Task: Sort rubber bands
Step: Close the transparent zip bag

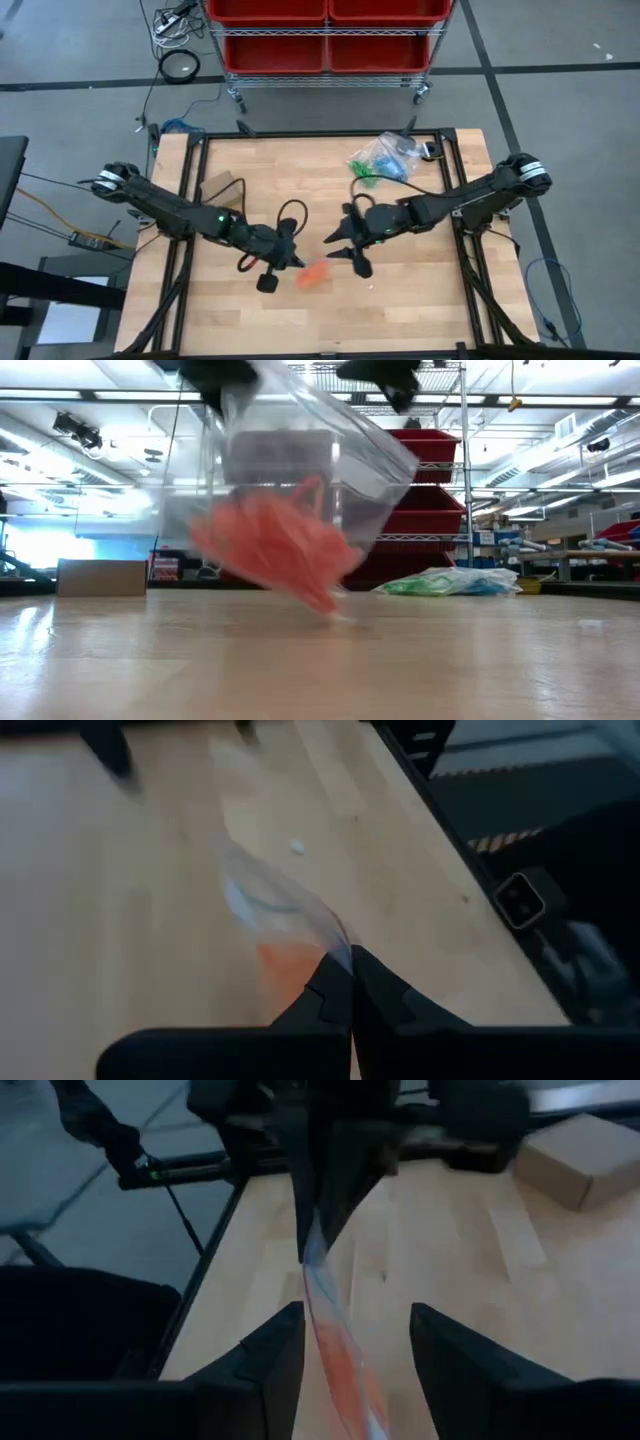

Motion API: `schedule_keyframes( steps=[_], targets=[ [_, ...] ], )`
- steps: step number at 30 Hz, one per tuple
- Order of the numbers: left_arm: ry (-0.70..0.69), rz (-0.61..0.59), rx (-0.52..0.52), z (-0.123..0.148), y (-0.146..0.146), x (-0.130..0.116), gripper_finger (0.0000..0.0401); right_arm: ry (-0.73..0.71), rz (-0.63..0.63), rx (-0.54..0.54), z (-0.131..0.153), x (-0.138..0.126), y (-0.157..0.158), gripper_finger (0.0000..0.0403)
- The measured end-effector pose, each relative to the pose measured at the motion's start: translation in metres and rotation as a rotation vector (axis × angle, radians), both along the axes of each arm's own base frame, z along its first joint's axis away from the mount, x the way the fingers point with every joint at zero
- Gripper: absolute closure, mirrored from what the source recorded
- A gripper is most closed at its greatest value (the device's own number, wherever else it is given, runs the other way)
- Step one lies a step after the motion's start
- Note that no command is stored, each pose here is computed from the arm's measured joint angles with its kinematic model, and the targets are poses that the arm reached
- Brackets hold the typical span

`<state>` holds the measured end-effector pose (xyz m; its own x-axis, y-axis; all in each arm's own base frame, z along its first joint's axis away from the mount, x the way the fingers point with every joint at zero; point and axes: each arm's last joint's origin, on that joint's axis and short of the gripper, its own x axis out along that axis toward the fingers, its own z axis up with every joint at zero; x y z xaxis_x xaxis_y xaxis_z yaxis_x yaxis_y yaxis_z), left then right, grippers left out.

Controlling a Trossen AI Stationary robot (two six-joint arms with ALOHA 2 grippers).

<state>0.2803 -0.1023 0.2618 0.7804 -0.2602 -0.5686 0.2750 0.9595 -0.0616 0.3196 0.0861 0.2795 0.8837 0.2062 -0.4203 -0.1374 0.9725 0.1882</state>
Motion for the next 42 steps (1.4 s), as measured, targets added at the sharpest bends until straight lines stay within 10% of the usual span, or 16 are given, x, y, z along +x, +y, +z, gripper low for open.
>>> schedule_keyframes(
  steps=[10,42],
  targets=[
    [0.075,-0.004,0.119,0.065,0.007,-0.001,0.04,0.173,0.049,-0.176,0.017,0.053,0.005,0.0238],
    [0.143,-0.02,0.085,0.064,0.012,-0.002,0.0401,0.031,0.121,-0.097,0.016,0.082,0.003,0.0283]
  ],
)
